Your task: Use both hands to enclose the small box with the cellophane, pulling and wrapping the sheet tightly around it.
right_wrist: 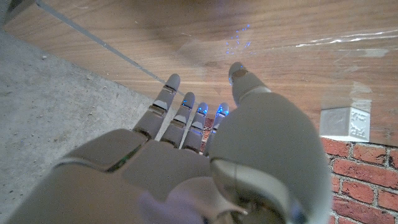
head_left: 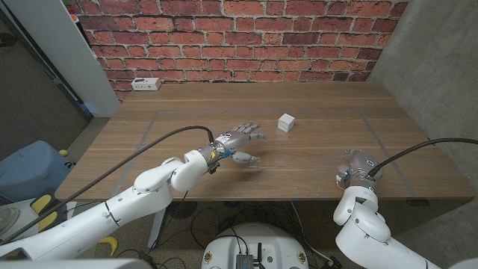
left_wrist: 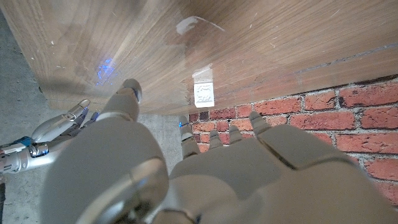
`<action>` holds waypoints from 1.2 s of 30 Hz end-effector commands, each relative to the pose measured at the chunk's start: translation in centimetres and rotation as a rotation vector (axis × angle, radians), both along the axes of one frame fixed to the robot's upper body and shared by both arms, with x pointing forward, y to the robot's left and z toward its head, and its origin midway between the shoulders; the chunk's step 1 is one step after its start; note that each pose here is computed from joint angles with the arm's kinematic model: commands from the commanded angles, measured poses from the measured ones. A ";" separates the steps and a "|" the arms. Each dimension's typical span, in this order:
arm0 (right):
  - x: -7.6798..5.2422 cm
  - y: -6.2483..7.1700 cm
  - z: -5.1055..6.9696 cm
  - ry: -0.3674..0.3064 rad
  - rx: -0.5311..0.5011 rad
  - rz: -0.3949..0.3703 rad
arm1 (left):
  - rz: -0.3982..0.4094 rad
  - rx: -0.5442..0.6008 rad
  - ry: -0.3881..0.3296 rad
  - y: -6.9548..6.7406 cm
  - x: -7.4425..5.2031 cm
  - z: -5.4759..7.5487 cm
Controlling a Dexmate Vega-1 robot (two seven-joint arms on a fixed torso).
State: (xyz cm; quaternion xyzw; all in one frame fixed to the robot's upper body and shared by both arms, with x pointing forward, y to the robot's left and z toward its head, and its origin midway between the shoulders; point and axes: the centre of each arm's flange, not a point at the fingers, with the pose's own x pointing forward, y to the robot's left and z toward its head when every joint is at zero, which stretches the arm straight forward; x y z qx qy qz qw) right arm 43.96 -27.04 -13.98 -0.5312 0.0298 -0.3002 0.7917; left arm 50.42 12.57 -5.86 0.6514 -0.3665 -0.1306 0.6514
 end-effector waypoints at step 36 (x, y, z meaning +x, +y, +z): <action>-1.0 -0.2 -0.8 -0.008 -0.013 0.011 | 0.039 0.443 -0.093 -3.6 -3.4 -3.5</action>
